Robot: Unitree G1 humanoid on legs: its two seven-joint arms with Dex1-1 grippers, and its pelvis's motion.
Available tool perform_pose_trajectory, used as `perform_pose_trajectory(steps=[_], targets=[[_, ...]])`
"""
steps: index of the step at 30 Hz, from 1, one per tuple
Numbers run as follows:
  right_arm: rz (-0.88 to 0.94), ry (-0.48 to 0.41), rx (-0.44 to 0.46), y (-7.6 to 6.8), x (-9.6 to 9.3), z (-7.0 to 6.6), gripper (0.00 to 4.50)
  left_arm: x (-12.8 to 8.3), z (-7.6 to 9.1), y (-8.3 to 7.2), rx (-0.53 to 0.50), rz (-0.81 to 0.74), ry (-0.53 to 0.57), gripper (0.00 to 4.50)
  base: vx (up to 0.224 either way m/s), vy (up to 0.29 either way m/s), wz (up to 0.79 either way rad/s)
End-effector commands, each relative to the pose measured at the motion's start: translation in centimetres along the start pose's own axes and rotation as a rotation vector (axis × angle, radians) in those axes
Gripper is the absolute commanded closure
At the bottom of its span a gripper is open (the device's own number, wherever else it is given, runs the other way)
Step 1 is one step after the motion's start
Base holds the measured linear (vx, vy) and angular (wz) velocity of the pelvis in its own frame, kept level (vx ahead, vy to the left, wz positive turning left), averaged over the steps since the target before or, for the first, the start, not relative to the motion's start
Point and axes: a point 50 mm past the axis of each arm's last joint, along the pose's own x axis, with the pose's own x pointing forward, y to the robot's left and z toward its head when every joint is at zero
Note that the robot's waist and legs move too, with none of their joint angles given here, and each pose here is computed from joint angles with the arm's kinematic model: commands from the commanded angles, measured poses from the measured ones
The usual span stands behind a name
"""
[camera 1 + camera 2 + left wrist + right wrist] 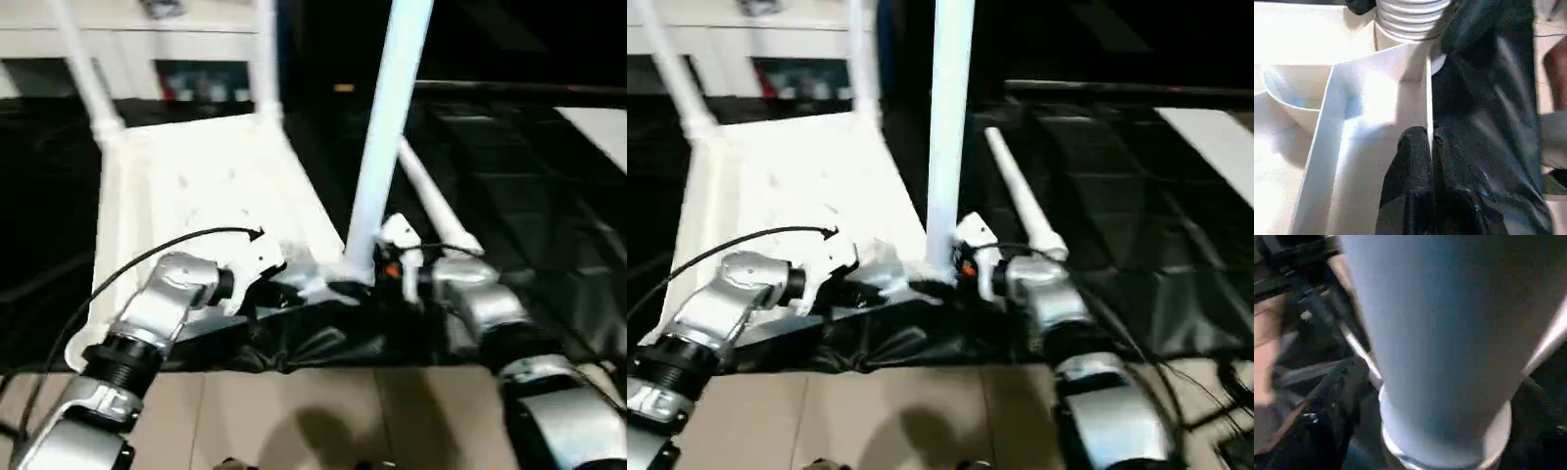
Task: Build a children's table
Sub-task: Rotate leg to tighten
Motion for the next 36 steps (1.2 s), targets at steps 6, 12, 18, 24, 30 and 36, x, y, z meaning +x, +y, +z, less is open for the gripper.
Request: perform_pose_trajectory(steps=[6, 12, 18, 24, 30, 36], targets=[[0.181, 0.062, -0.04, 1.3, 0.4, -0.1, 1.4, -0.2, 1.2, -0.5, 0.059, -0.131, -0.019, 4.5, 0.008, -0.007, 0.03], [0.197, 0.058, -0.03, 1.7, 0.8, -0.2, 1.71, -0.4, 1.1, -0.2, 0.053, -0.104, -0.025, 4.5, 0.0, 0.0, 0.0], [0.061, 0.0, 0.029, 1.7, 2.0, -0.6, 1.75, 0.6, 1.9, 0.3, 0.034, 0.021, -0.077, 4.5, 0.0, 0.0, 0.0], [-0.356, -0.071, 0.214, 0.6, 4.9, -1.1, 1.76, 2.5, 4.0, 0.9, -0.014, 0.184, -0.129, 4.5, 0.0, 0.0, 0.0], [-0.523, -0.15, 0.334, 1.4, 8.3, 0.3, 1.76, 3.8, 5.5, 1.6, -0.057, 0.356, -0.165, 4.5, -0.012, 0.006, -0.06], [-0.48, -0.198, 0.335, 1.4, 8.6, 1.2, 0.96, 3.8, 5.5, 1.0, -0.009, 0.298, -0.173, 4.5, 0.0, 0.0, 0.0]])
